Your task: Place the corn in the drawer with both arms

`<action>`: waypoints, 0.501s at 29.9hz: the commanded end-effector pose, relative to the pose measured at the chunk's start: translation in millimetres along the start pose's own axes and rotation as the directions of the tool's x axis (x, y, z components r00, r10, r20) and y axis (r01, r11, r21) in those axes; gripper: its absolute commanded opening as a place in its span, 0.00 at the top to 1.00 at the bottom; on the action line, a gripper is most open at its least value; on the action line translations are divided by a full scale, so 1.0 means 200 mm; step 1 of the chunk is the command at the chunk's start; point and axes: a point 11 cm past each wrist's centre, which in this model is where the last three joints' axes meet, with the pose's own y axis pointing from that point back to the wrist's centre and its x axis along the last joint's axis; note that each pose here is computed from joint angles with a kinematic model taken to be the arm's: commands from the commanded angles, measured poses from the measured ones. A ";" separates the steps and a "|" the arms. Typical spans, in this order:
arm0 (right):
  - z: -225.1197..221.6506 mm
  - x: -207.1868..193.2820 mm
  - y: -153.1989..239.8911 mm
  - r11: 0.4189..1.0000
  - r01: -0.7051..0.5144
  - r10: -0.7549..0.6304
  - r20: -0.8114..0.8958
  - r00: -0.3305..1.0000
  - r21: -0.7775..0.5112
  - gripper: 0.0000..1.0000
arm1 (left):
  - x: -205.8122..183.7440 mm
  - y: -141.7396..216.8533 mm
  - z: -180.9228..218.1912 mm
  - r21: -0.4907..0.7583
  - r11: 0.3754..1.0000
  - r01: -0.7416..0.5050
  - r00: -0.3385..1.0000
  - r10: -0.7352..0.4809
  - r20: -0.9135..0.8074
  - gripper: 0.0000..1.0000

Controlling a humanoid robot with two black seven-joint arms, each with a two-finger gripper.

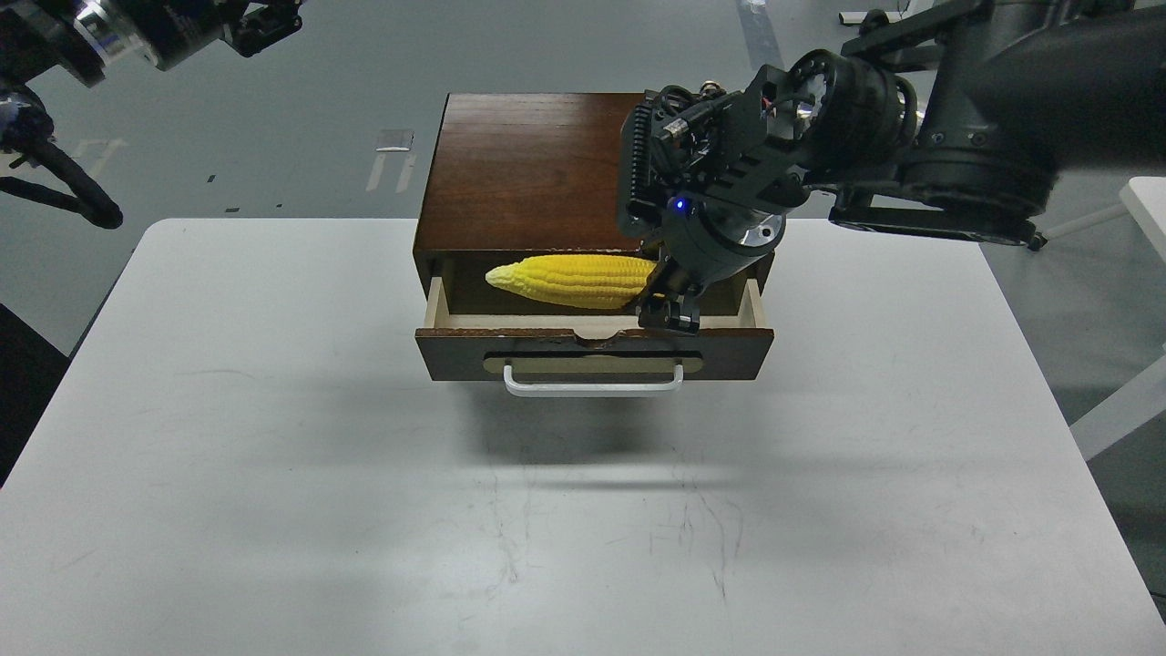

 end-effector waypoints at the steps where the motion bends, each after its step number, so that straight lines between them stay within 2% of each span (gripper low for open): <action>1: 0.01 -0.01 0.01 1.000 -0.004 0.005 0.009 1.000 -0.007 0.25 | 0.00 0.00 0.00 0.001 1.000 0.002 1.000 -0.002 0.000 0.02; 2: 0.02 -0.01 0.02 1.000 -0.009 0.009 0.012 1.000 -0.008 0.17 | 0.00 0.00 0.00 0.001 1.000 0.002 1.000 -0.002 0.000 0.02; 3: 0.02 -0.01 0.02 1.000 -0.012 0.012 0.017 1.000 -0.010 0.03 | 0.00 0.00 0.00 0.001 1.000 0.002 1.000 -0.002 0.000 0.02; 4: 0.02 -0.01 0.03 1.000 -0.017 0.017 0.023 1.000 -0.012 0.01 | 0.00 0.00 -0.01 0.003 1.000 0.002 1.000 -0.002 0.000 0.02; 8: 0.04 0.03 0.06 0.998 -0.055 0.056 0.061 0.997 -0.019 0.01 | -0.01 0.00 -0.01 0.003 1.000 0.004 1.000 -0.004 0.000 0.02; 13: 0.14 0.18 0.19 0.963 -0.257 0.267 0.228 0.936 -0.076 0.00 | -0.01 0.00 -0.01 0.005 1.000 0.003 1.000 -0.003 -0.003 0.02; 15: 0.20 0.22 0.25 0.926 -0.358 0.375 0.350 0.858 -0.116 0.00 | -0.01 0.00 -0.03 0.008 1.000 0.005 1.000 -0.005 -0.007 0.02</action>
